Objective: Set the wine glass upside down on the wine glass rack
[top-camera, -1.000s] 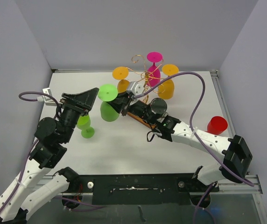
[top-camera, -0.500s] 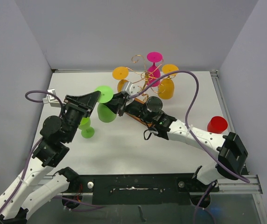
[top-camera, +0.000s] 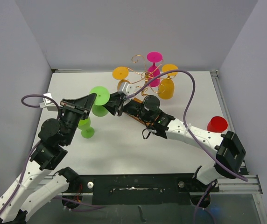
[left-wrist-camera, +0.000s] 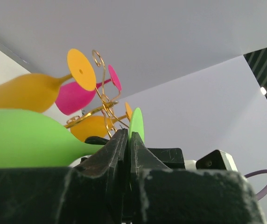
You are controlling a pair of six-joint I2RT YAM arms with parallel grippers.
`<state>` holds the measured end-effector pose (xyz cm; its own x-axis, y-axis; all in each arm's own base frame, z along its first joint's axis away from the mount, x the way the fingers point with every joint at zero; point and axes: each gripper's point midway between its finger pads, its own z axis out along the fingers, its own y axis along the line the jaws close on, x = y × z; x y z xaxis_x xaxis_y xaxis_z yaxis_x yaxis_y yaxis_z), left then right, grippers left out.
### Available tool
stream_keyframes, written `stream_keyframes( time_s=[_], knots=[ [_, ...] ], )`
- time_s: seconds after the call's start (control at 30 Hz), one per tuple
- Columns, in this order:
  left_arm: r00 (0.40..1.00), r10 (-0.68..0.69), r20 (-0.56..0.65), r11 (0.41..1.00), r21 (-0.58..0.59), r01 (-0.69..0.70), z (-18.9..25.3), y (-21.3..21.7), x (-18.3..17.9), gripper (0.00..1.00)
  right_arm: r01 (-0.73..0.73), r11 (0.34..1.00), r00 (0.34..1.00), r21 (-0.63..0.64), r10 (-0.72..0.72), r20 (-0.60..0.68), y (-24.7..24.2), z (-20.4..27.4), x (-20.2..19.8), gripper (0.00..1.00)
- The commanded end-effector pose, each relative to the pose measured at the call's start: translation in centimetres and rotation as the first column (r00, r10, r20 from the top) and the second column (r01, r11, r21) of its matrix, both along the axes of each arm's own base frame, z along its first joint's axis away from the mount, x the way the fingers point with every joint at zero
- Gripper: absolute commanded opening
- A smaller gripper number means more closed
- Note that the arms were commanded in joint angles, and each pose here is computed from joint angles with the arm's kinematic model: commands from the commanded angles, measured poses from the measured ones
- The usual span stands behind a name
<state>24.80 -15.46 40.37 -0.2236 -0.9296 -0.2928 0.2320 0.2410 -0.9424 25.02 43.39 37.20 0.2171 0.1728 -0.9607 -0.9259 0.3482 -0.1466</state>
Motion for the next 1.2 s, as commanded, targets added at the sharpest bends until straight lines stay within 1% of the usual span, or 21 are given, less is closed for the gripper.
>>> stream_keyframes(
  time_s=[0.0, 0.1, 0.17, 0.23, 0.37, 0.47, 0.6, 0.63, 0.7, 0.83, 0.97, 1.03, 1.17],
  knots=[
    [0.991, 0.126, 0.054, 0.991, 0.025, -0.128, 1.6, 2.5, 0.2, 0.0, -0.02, 0.997, 1.0, 0.078, 0.019, 0.018, -0.5, 3.6, -0.9, 0.32],
    [0.98, 0.177, 0.088, 0.98, 0.082, -0.184, 2.7, 3.5, 0.3, 0.0, -0.019, 0.997, 1.0, 0.08, 0.019, 0.003, -1.2, 3.7, -1.3, 0.45],
    [0.973, 0.205, 0.11, 0.97, 0.113, -0.217, 3.6, 4.1, 0.3, 0.0, -0.015, 0.997, 1.0, 0.079, 0.015, -0.009, -1.9, 3.8, -1.4, 0.52],
    [0.963, 0.234, 0.135, 0.956, 0.147, -0.253, 4.5, 4.6, 0.4, 0.0, -0.006, 0.996, 1.0, 0.085, 0.008, -0.025, -2.8, 4.0, -1.6, 0.57],
    [0.944, 0.275, 0.184, 0.926, 0.214, -0.312, 6.4, 5.1, 1.0, 0.0, 0.028, 0.992, 0.999, 0.121, -0.023, -0.047, -5.5, 5.1, -1.9, 0.62],
    [0.927, 0.269, 0.261, 0.901, 0.272, -0.338, 8.5, 4.5, 1.8, 0.0, 0.088, 0.982, 0.995, 0.17, -0.077, -0.07, -8.0, 6.3, -1.6, 0.64],
    [0.908, 0.266, 0.325, 0.871, 0.323, -0.371, 10.6, 3.5, 3.3, 0.0, 0.193, 0.951, 0.978, 0.24, -0.168, -0.12, -11.5, 8.1, -1.1, 0.66],
    [0.906, 0.262, 0.333, 0.864, 0.338, -0.374, 10.9, 3.0, 4.1, 0.0, 0.208, 0.944, 0.976, 0.255, -0.182, -0.123, -12.3, 8.6, -1.2, 0.67],
    [0.912, 0.273, 0.307, 0.863, 0.341, -0.373, 11.4, 2.6, 5.5, 0.0, 0.21, 0.938, 0.976, 0.275, -0.186, -0.111, -13.2, 9.5, -1.7, 0.67],
    [0.929, 0.197, 0.313, 0.894, 0.333, -0.301, 13.5, 0.6, 8.1, 0.0, 0.191, 0.931, 0.981, 0.313, -0.175, -0.079, -14.6, 11.3, -3.0, 0.68],
    [0.95, 0.085, 0.302, 0.922, 0.338, -0.19, 13.5, -0.7, 11.7, 0.0, 0.191, 0.92, 0.982, 0.343, -0.178, -0.07, -15.6, 12.2, -3.7, 0.69],
    [0.954, 0.041, 0.298, 0.924, 0.351, -0.149, 13.4, -1.2, 13.3, 0.0, 0.19, 0.916, 0.982, 0.354, -0.177, -0.069, -15.9, 12.3, -3.9, 0.69],
    [0.965, -0.036, 0.261, 0.903, 0.422, -0.08, 12.3, -2.7, 16.3, 0.0, 0.193, 0.915, 0.981, 0.355, -0.177, -0.079, -16.2, 12.1, -4.1, 0.69]
  ],
)
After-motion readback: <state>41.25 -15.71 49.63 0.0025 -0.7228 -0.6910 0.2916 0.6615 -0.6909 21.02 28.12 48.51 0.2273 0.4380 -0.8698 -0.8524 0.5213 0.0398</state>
